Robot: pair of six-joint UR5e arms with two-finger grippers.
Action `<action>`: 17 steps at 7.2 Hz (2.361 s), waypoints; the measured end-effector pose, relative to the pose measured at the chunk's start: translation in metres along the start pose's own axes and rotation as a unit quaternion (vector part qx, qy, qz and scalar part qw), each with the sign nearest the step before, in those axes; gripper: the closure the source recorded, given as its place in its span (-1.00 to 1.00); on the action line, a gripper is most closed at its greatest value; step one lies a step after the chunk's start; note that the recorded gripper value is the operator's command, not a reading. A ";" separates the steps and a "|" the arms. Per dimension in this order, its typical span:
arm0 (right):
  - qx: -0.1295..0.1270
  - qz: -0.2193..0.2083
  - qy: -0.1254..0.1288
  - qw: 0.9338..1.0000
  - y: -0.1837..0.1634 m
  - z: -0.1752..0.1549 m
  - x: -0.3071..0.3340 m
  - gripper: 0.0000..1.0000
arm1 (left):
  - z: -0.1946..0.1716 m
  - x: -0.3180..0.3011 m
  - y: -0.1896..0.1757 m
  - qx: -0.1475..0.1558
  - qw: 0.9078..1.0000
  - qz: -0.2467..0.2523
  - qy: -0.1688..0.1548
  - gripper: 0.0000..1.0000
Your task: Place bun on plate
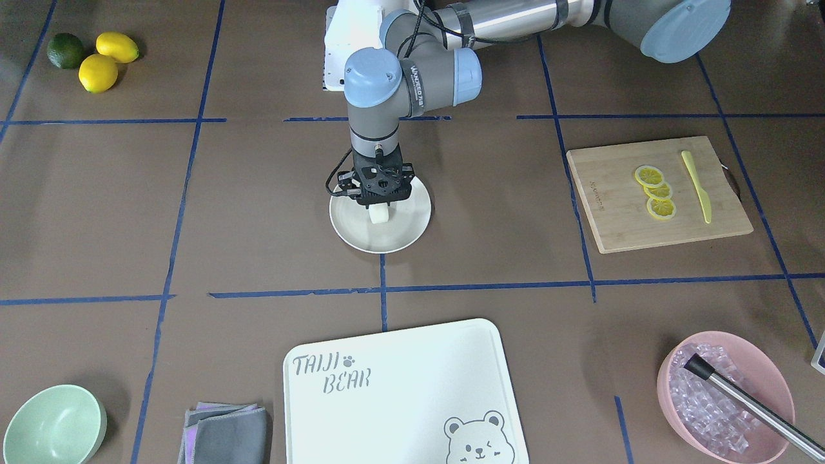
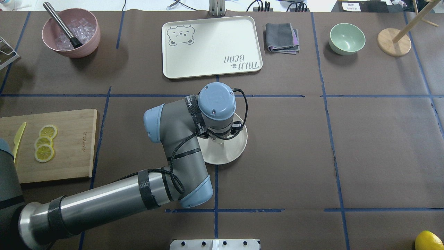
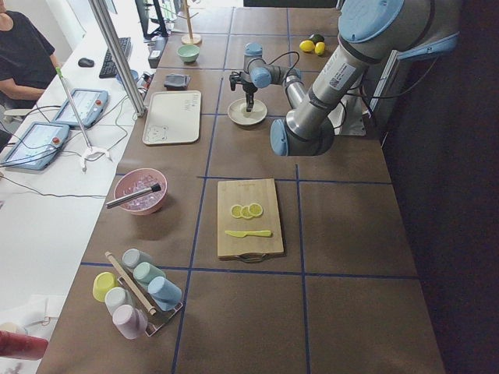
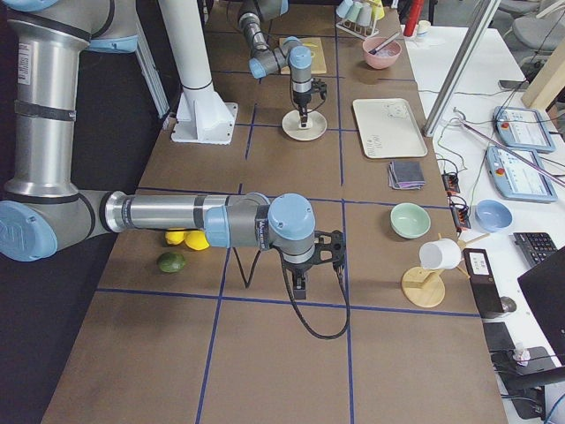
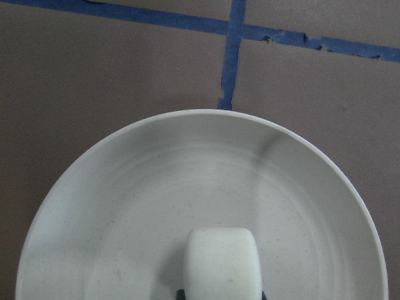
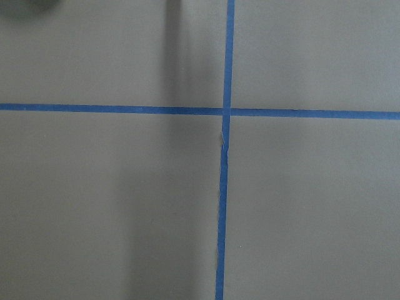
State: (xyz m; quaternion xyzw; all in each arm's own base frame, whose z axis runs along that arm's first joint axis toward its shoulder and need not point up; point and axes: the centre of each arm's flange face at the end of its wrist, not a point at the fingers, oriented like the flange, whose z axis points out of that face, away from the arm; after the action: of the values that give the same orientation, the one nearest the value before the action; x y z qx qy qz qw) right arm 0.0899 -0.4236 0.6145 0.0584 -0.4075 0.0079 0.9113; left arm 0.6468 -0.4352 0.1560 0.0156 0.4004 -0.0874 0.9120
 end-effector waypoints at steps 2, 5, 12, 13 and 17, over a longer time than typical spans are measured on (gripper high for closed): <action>0.001 -0.001 0.000 1.000 0.000 0.000 0.000 -1.00 | 0.001 -0.001 0.000 0.000 1.000 0.000 -0.002 -1.00; 0.003 -0.003 0.002 1.000 -0.004 -0.002 -0.002 -1.00 | -0.018 -0.009 -0.024 0.000 1.000 -0.001 -0.011 -1.00; -0.018 -0.002 0.036 0.999 -0.010 0.015 0.007 -1.00 | -0.178 -0.252 -0.100 -0.033 0.991 0.121 -0.049 -1.00; -0.019 -0.001 0.035 0.999 -0.014 0.017 0.008 -1.00 | -0.191 -0.306 -0.115 -0.039 0.987 0.147 -0.054 -1.00; -0.022 0.003 0.032 0.999 -0.023 0.021 0.012 -1.00 | -0.226 -0.537 -0.182 -0.064 0.977 0.189 -0.071 -1.00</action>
State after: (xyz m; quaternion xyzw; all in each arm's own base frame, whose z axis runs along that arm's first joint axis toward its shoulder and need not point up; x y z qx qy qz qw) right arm 0.0837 -0.4495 0.6352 0.0369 -0.3788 0.0031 0.9247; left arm 0.0946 -0.5129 0.4037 0.0265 0.3289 0.1112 0.9374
